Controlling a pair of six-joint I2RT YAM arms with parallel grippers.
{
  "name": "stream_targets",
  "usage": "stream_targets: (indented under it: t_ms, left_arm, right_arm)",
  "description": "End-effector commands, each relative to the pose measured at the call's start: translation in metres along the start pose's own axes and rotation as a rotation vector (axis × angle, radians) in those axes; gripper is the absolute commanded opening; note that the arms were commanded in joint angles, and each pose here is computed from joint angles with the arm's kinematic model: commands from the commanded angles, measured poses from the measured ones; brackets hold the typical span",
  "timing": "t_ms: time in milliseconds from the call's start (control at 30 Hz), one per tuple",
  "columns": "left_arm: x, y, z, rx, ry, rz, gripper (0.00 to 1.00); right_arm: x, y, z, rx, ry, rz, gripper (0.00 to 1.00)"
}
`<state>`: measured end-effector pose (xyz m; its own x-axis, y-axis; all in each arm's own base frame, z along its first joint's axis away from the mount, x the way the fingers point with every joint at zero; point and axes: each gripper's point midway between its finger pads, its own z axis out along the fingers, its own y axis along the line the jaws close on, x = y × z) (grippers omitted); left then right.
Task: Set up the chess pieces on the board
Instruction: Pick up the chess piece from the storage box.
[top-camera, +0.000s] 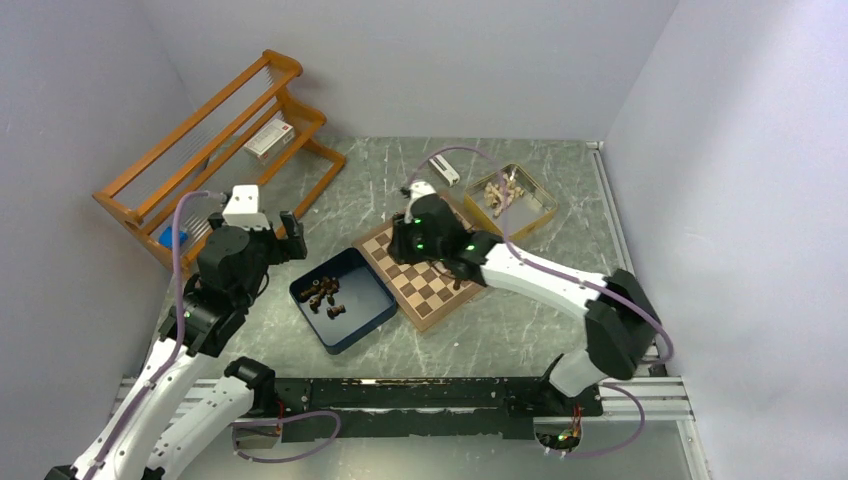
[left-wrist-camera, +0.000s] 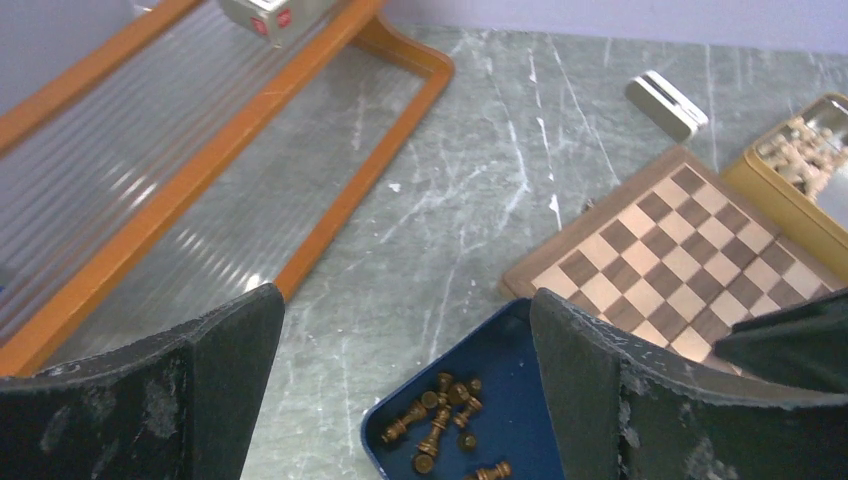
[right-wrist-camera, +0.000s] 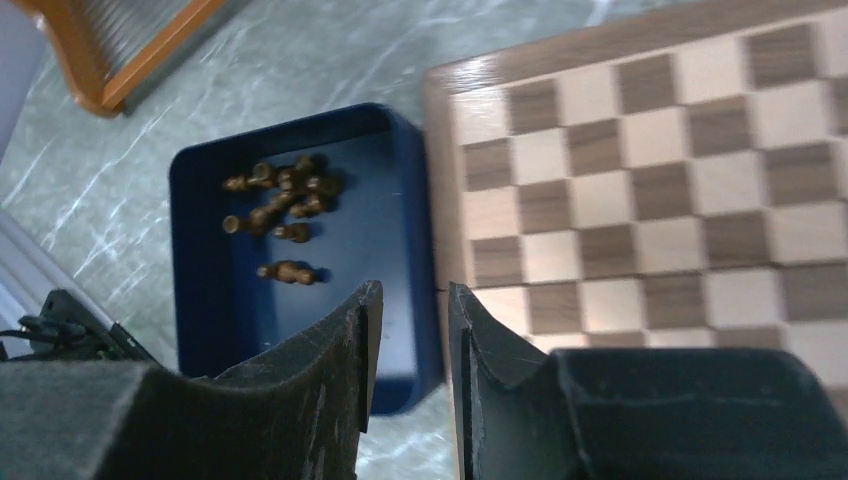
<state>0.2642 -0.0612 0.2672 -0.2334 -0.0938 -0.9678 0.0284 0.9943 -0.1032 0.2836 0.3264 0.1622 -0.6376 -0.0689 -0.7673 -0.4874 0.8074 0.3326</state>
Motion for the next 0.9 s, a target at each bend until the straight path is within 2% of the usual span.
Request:
stream_targets:
  t_ms: [0, 100, 233, 433, 867]
  left_arm:
    - [-0.022, 0.027, -0.015, -0.132, -0.091, -0.053, 0.98]
    - [-0.028, 0.035, -0.023, -0.161, -0.133, -0.076, 0.98]
    - [-0.030, 0.038, -0.025, -0.178, -0.131, -0.076, 0.98]
    - [-0.030, 0.037, -0.025, -0.171, -0.132, -0.076, 0.98]
    - [-0.032, 0.039, -0.027, -0.177, -0.135, -0.081, 0.98]
  right_arm:
    - [0.015, 0.049, 0.031, -0.071, 0.048, -0.044, 0.34]
    - [0.032, 0.079, 0.046, -0.119, 0.087, -0.084, 0.34]
    - [0.055, 0.111, 0.062, -0.179, 0.130, -0.112, 0.34]
    - [0.081, 0.139, 0.080, -0.185, 0.195, -0.152, 0.31]
    - [0.115, 0.151, 0.104, -0.148, 0.281, -0.207, 0.30]
